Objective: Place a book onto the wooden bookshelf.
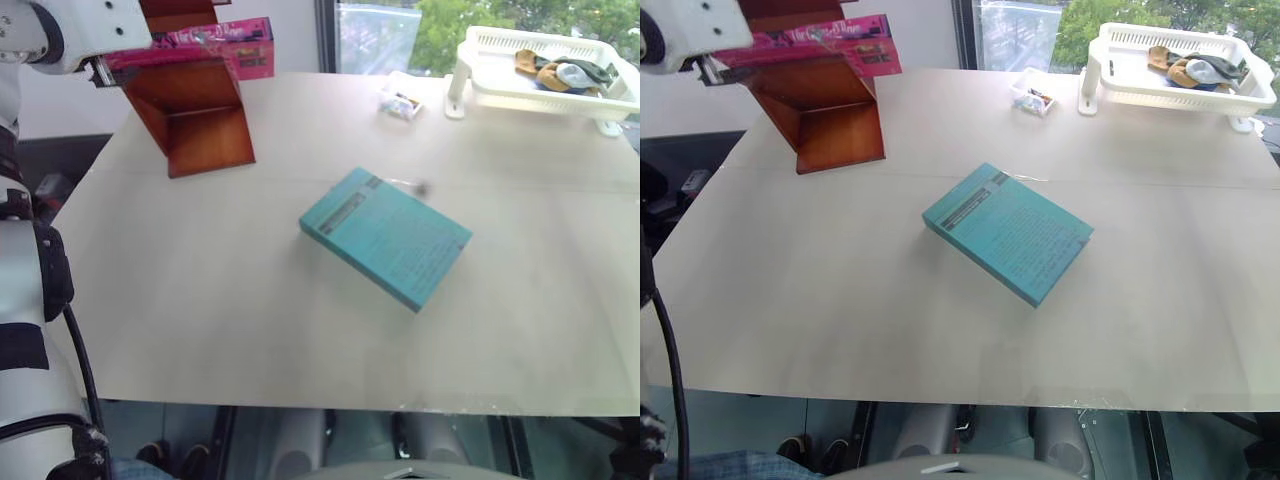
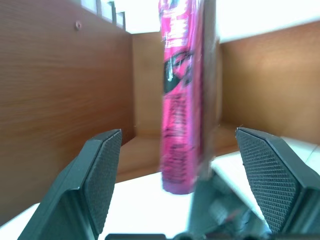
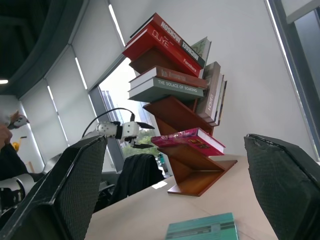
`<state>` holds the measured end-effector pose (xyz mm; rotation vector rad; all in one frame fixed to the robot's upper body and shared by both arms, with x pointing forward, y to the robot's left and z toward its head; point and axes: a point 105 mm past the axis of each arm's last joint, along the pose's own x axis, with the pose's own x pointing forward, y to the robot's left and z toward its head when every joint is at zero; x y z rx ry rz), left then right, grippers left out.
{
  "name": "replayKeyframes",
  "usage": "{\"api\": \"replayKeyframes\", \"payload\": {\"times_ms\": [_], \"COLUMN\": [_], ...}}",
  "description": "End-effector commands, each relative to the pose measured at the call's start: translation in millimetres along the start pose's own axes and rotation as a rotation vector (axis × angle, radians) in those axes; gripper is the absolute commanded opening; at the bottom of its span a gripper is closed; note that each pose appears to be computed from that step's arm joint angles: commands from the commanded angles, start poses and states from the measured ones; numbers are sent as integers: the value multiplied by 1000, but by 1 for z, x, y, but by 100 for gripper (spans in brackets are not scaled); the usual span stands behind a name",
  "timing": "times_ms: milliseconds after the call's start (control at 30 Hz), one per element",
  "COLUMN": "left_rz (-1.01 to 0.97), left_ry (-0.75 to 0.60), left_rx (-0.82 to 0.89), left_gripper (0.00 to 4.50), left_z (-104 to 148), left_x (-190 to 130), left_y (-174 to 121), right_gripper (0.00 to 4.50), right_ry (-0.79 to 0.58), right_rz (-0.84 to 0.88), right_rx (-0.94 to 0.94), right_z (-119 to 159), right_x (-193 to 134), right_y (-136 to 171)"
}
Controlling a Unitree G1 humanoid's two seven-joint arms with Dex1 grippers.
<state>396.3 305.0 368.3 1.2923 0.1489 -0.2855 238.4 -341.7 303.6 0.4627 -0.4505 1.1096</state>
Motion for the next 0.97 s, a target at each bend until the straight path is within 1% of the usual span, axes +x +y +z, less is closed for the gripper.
{"api": "replayKeyframes", "payload": {"times_ms": [33,67,100,167,233,333,367,433,467,500,567,633,700,800,900,967], "left_rz": [-59,-102,-143,-124,-64,-149,-187,-221,-246,-262,-309,-339,-359,-375,-395,-418], "left_ry": [-421,-492,-519,-522,-538,-556,-553,-569,-536,-505,-449,-423,-389,-310,-288,-265], "left_rx": [-382,-467,-515,-580,-737,-863,-883,-944,-942,-994,-1025,-1064,-1101,-1095,-1108,-1092], "left_gripper": [396,396,396,396,396,396,396,396,396,396,396,396,396,396,396,396], "left_z": [41,46,47,38,30,30,31,36,35,32,29,25,19,8,5,3], "left_x": [-28,-32,-33,-32,-31,-31,-30,-26,-23,-19,-17,-18,-16,-10,-9,-11], "left_y": [4,-3,-15,-35,-48,-95,-112,-136,-155,-171,-202,-224,-243,-269,-284,-292], "right_gripper": [450,450,450,450,450,450,450,450,450,450,450,450,450,450,450,450], "right_ry": [44,66,87,140,189,326,350,355,367,394,472,555,626,667,715,712], "right_rz": [36,23,8,-38,-94,-166,-187,-227,-250,-288,-366,-428,-500,-583,-650,-668], "right_rx": [-37,-34,-31,-36,-61,-76,-78,-81,-79,-74,-64,-39,-55,-149,-180,-197], "right_z": [3,-1,-5,-16,-27,-50,-55,-63,-69,-79,-99,-117,-132,-140,-144,-143], "right_x": [-5,-8,-10,-19,-29,-47,-52,-60,-66,-74,-91,-105,-122,-137,-151,-155], "right_y": [13,13,13,11,6,7,7,8,10,11,14,18,17,10,4,2]}}
